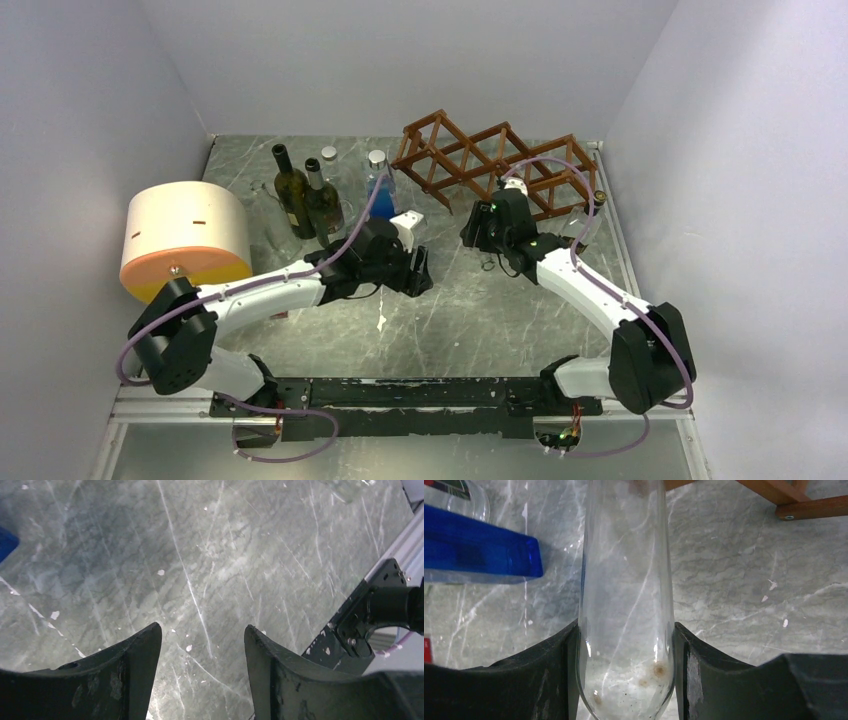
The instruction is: Put the wine bottle on the wine rack
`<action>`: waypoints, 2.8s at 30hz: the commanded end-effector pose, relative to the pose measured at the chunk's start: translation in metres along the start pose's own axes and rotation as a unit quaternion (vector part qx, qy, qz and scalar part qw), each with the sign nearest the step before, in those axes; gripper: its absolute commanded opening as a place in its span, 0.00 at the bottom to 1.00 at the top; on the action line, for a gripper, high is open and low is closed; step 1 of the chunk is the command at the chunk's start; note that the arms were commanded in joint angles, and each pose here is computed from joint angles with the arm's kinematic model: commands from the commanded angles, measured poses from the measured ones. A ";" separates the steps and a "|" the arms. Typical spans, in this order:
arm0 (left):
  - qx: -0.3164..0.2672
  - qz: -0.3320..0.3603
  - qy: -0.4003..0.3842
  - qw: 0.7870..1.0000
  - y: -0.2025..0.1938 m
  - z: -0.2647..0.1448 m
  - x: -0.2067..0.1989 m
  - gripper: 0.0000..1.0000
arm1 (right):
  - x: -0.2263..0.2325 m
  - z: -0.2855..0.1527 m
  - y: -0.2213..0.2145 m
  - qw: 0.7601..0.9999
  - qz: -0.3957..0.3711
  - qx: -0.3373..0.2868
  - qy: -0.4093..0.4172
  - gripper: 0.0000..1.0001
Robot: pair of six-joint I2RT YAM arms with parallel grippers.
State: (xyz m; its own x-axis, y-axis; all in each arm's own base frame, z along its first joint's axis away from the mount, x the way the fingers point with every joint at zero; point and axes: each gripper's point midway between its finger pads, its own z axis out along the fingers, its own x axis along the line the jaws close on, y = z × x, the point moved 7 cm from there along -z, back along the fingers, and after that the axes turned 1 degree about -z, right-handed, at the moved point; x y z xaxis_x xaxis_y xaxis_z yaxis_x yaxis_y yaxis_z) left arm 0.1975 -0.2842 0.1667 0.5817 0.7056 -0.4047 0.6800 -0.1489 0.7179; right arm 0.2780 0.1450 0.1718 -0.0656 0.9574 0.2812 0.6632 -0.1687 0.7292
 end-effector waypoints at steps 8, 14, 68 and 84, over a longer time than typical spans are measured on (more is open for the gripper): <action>-0.071 0.037 -0.071 0.994 0.016 -0.030 -0.015 0.66 | 0.009 0.017 0.030 0.988 0.075 -0.135 -0.008 0.00; -0.149 0.040 -0.066 0.986 0.031 -0.058 -0.017 0.67 | 0.012 0.028 0.039 0.979 0.078 -0.189 -0.003 0.00; -0.242 0.056 -0.036 0.968 0.074 -0.120 -0.028 0.70 | 0.012 0.129 0.058 0.973 0.126 -0.191 -0.042 0.88; -0.258 0.050 0.000 0.965 0.069 -0.129 -0.017 0.72 | -0.002 0.071 0.019 0.993 0.067 -0.088 -0.041 0.96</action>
State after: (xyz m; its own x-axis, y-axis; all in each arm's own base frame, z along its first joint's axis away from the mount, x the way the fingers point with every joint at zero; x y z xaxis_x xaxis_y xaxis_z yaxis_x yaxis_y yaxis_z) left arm 0.1757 -0.2233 0.2943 0.6548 0.6824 -0.3250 0.3231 0.1360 0.9365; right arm 0.3649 0.1665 0.1599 0.0625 0.9102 0.4095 0.4207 -0.3961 0.8161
